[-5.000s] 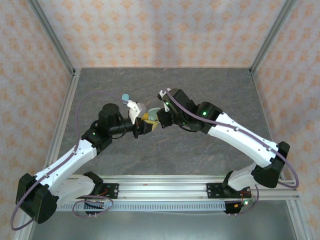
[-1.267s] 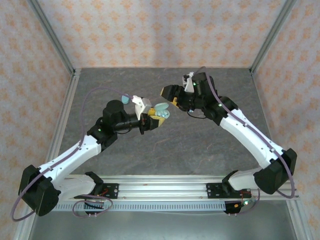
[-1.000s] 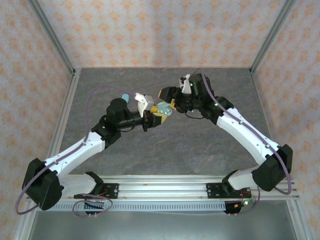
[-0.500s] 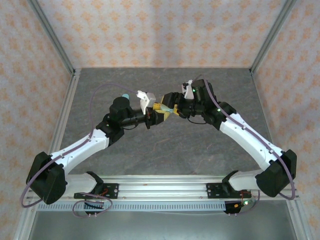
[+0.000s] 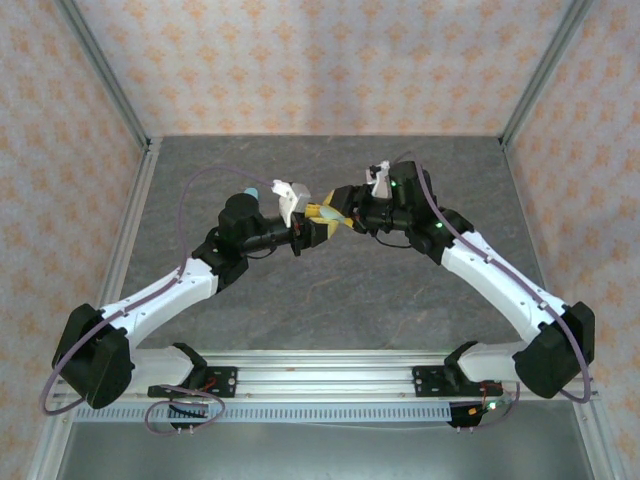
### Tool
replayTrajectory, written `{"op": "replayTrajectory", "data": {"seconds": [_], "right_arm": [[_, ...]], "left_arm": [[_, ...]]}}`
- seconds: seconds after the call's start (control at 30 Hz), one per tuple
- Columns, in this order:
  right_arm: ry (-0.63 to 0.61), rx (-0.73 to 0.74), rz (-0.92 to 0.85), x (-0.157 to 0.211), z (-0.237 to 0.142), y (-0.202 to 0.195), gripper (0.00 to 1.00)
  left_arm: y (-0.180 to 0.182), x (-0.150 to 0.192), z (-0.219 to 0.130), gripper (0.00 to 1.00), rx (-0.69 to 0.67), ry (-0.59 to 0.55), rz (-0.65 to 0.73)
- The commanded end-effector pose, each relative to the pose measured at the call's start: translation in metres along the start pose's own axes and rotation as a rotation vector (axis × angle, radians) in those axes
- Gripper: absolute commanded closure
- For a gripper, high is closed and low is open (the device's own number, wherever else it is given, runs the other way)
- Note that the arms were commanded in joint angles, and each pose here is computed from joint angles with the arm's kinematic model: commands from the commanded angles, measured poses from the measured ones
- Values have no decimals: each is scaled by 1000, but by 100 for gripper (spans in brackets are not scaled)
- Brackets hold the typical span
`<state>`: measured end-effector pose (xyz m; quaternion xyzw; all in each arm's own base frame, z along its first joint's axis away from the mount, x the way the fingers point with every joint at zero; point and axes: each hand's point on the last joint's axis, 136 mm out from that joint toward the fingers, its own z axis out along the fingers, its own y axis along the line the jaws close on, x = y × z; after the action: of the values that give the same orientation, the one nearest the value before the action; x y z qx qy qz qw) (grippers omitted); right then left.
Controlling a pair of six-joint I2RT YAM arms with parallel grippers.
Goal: Insert wireless bluetooth earbuds into charging case
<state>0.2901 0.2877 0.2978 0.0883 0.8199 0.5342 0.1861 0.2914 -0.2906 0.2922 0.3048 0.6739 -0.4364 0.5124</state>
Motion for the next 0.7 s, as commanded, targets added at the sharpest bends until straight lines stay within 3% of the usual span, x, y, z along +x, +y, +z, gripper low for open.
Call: {"op": "replayTrajectory", "data": {"seconds": [0.0, 0.13, 0.47, 0.67], "right_arm": [[0, -107, 7, 1, -7, 25, 68], [0, -127, 24, 0, -7, 27, 76], [-6, -158, 50, -5, -6, 31, 80], [-8, -160, 64, -10, -3, 30, 82]], "left_arm": [[-5, -18, 2, 81, 15, -35, 12], [-11, -15, 0, 71, 42, -7, 23], [-21, -15, -13, 38, 40, 10, 59], [-17, -12, -22, 24, -10, 20, 79]]}}
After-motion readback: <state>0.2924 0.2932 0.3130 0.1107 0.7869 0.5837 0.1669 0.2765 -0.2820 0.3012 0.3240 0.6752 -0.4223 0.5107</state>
